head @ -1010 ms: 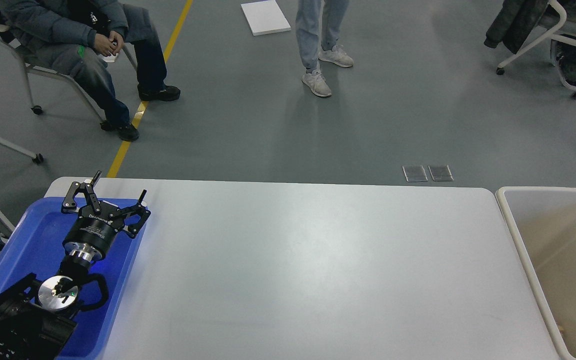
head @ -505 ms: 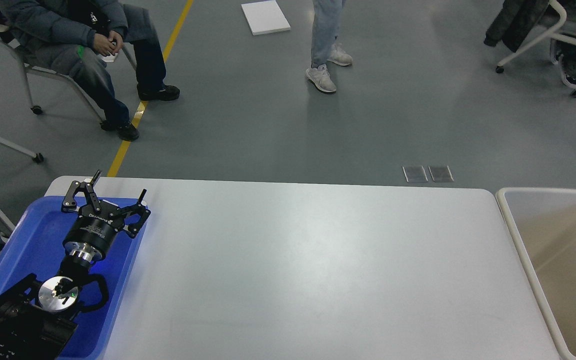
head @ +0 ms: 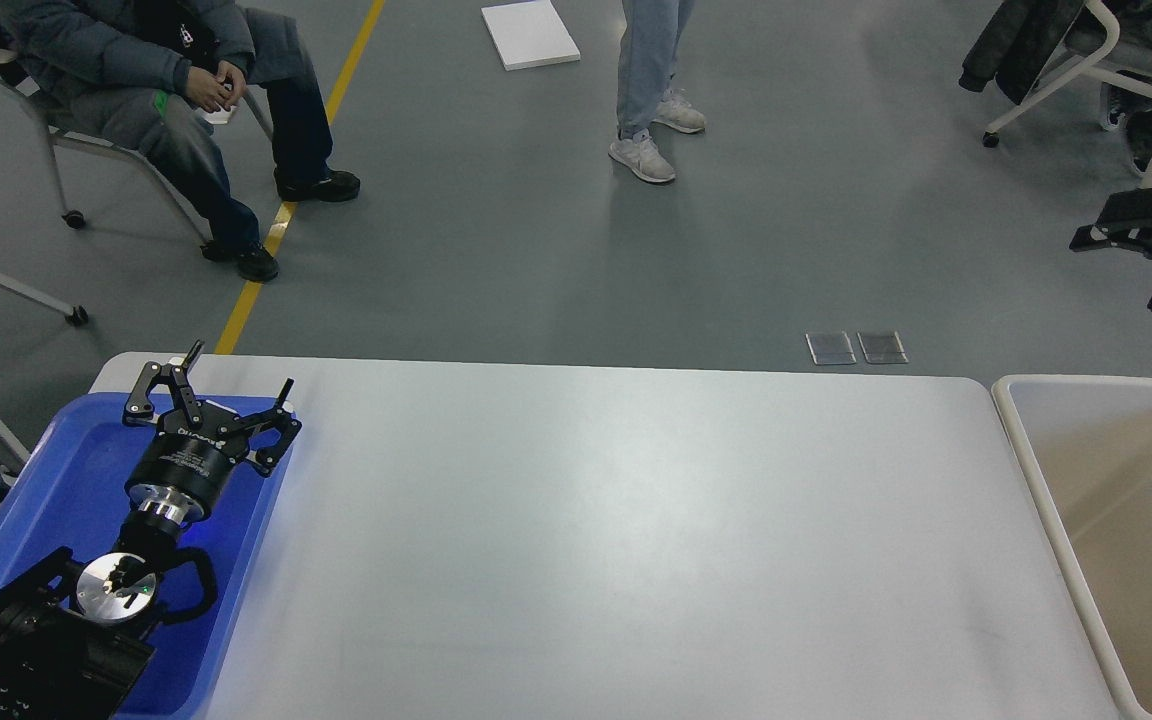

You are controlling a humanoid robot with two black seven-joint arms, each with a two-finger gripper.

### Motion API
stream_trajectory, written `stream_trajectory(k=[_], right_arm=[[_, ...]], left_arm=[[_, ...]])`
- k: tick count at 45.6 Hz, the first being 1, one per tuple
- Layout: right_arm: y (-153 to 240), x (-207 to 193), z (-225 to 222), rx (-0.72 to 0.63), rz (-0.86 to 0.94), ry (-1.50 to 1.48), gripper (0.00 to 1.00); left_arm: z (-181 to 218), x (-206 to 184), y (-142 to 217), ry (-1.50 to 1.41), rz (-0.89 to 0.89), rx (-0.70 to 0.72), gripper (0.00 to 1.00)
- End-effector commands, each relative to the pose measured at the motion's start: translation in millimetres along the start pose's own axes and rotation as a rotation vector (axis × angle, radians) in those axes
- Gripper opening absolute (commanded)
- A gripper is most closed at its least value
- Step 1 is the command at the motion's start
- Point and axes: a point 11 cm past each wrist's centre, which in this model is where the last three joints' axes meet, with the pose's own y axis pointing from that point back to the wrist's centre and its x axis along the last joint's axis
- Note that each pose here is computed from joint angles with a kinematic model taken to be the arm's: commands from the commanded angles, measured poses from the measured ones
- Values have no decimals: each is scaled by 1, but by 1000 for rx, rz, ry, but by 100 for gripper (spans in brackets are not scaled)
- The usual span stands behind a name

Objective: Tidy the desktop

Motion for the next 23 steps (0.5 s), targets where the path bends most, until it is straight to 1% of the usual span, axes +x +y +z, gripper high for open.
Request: stream_trajectory(k=[1, 6, 12, 23], right_arm=[[-1, -21, -15, -31, -99, 130, 99], [-2, -25, -10, -81, -126, 186, 99], [-4, -33, -13, -106, -161, 225, 99], [-9, -45, -25, -78, -195, 260, 99]], left_arm=[[0, 0, 0, -1, 0, 1, 100], [0, 0, 0, 0, 0, 2, 100], [0, 0, 0, 1, 0, 1, 100], [0, 0, 0, 1, 0, 1, 100]])
